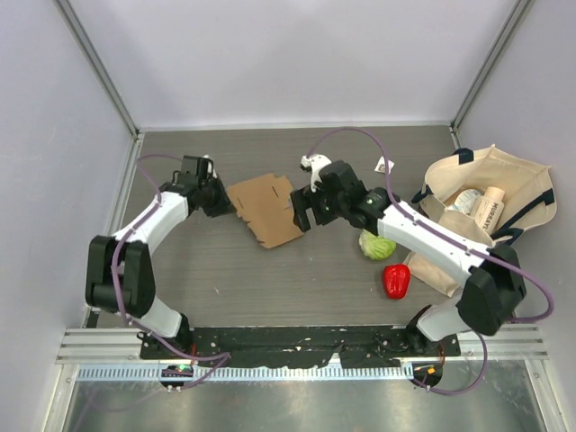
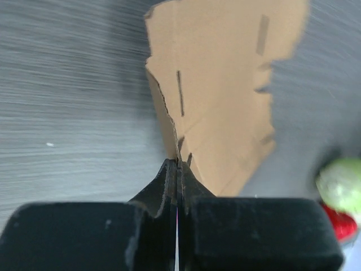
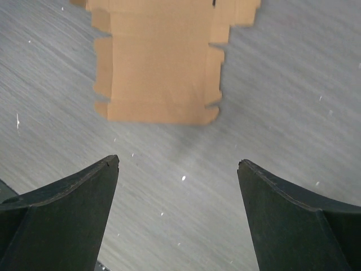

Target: Fold the paper box

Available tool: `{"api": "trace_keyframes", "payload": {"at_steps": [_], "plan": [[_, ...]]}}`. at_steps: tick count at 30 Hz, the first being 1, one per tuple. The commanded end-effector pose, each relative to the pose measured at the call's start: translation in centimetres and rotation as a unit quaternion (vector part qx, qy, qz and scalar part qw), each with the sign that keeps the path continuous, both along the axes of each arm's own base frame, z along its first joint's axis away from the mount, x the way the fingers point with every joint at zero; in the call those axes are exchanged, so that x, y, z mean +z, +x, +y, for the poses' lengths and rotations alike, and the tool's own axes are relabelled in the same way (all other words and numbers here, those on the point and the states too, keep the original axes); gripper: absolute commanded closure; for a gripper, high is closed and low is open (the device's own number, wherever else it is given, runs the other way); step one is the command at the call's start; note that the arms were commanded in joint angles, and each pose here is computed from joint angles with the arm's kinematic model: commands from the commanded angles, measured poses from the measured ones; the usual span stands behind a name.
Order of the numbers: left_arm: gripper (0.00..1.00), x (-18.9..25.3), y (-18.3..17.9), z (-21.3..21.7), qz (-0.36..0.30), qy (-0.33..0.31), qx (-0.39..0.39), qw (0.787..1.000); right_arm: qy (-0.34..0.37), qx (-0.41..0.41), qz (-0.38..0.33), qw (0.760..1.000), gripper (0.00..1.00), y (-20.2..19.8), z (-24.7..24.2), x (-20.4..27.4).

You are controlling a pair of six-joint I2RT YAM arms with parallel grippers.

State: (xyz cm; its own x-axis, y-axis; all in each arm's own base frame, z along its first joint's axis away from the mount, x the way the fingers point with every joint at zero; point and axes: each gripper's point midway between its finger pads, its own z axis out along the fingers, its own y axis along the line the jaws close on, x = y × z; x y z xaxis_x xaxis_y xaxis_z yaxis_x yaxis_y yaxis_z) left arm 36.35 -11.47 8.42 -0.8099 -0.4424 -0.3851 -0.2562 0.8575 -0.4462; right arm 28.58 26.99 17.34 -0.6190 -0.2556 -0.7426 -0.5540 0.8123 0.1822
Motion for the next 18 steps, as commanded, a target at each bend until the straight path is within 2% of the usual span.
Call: {"api": "trace_keyframes", "payload": {"at_steps": [1,6,11,15,16,18], "plan": [[1.00,7.8,-3.0,-3.3,-0.081,-0.042,-0.132,0.987,-0.019,0.082,-0.035,0.996,0.09,1.8,1.9,3.4],[1.00,10.2,-6.2,-3.9,-0.111,-0.052,-0.209,0.970,-0.015,0.191,-0.048,0.980,0.09,1.8,4.0,5.7],[1.00,12.7,-9.3,-6.5,-0.135,-0.124,-0.311,0.933,0.064,0.279,-0.001,0.958,0.10,0.9,4.7,7.1],[1.00,13.8,-10.7,-7.6,-0.153,-0.151,-0.344,0.914,0.071,0.316,0.002,0.946,0.11,0.8,5.2,6.4],[1.00,14.0,-10.9,-7.8,-0.158,-0.151,-0.349,0.911,0.070,0.317,-0.003,0.946,0.11,1.2,5.3,6.2],[1.00,13.6,-10.1,-6.7,-0.157,-0.111,-0.311,0.931,0.059,0.293,-0.003,0.954,0.12,2.5,5.0,5.4]]}}
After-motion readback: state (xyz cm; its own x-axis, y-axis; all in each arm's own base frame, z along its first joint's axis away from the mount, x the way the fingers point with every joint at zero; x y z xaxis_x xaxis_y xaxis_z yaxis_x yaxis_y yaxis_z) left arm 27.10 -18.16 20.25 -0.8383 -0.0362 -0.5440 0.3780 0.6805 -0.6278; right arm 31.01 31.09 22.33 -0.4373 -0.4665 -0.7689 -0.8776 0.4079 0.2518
